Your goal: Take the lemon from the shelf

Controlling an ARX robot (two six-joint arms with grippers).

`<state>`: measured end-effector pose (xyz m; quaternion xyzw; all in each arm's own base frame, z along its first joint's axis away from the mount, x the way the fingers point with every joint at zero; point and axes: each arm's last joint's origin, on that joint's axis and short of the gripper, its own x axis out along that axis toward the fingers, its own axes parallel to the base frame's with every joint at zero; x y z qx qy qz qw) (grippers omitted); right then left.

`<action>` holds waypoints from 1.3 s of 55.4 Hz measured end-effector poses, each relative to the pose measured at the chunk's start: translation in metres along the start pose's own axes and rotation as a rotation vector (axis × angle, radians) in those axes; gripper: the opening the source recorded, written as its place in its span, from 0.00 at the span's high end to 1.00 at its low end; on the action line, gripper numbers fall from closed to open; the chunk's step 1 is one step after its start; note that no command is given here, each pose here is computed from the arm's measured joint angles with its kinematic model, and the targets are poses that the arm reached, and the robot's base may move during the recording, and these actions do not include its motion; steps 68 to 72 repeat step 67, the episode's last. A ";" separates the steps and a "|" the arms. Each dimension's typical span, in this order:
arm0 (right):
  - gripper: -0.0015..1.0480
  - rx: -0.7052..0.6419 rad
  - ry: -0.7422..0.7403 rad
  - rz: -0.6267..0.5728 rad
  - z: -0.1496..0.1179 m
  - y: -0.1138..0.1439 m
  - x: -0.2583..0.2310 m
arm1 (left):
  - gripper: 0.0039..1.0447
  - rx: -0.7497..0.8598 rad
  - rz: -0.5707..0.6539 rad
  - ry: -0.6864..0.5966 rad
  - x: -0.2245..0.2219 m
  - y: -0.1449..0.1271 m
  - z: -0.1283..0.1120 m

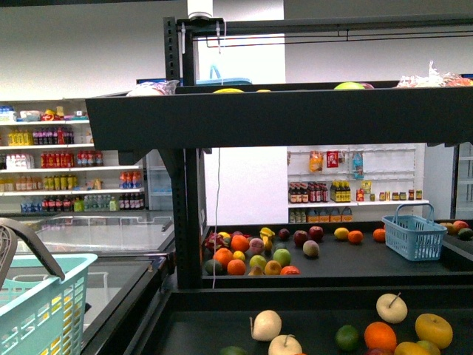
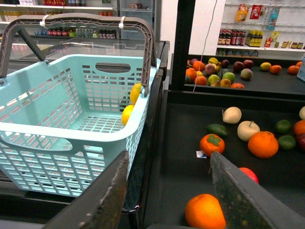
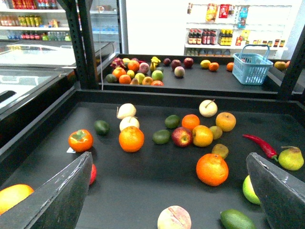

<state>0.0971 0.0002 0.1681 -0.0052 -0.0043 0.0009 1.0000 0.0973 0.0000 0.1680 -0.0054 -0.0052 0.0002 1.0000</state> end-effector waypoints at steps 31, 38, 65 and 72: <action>0.07 0.000 0.000 0.000 0.000 0.000 0.000 | 0.08 0.002 0.000 0.000 0.000 0.000 0.000; 0.07 0.000 0.000 0.000 0.000 0.000 0.000 | 0.08 0.002 0.000 0.000 0.000 0.000 0.000; 0.07 0.000 0.000 0.000 0.000 0.000 0.000 | 0.08 0.002 0.000 0.000 0.000 0.000 0.000; 0.07 0.000 0.000 0.000 0.000 0.000 0.000 | 0.08 0.002 0.000 0.000 0.000 0.000 0.000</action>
